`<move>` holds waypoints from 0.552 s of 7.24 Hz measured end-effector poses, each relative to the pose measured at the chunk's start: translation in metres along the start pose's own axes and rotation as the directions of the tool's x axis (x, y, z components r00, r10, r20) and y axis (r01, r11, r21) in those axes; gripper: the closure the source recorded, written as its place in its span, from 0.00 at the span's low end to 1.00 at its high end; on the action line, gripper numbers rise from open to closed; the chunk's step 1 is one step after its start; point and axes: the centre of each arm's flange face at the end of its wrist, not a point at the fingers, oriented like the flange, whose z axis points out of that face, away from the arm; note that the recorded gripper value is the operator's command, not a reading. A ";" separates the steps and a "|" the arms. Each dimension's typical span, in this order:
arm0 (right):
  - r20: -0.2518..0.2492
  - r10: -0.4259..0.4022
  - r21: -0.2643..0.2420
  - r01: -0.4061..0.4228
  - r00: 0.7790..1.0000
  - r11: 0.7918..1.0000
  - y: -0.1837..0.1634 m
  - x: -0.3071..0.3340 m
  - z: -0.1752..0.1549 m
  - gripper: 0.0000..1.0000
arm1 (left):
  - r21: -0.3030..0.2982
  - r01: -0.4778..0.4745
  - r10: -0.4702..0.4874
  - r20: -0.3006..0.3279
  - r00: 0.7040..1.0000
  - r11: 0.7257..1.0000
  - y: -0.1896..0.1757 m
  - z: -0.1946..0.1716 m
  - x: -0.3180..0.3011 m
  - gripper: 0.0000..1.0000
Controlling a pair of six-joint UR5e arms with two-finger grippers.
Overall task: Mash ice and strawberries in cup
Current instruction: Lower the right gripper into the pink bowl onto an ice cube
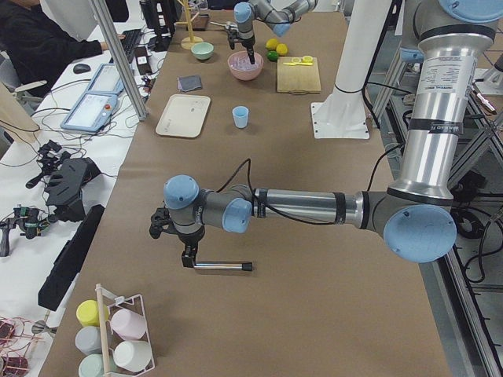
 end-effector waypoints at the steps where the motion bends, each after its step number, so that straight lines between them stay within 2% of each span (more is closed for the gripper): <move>1: 0.016 -0.016 0.021 0.016 1.000 1.000 0.000 -0.003 -0.001 0.12 | 0.000 0.000 0.000 0.000 1.000 1.000 0.000 0.000 0.000 0.02; 2: 0.034 -0.031 0.047 0.029 0.999 0.998 -0.002 -0.005 -0.002 0.12 | -0.001 0.001 -0.001 0.000 1.000 1.000 0.000 0.000 0.000 0.02; 4: 0.037 -0.045 0.062 0.042 0.998 0.997 -0.008 -0.004 0.002 0.13 | 0.000 0.000 0.000 0.000 1.000 1.000 0.001 0.000 0.000 0.02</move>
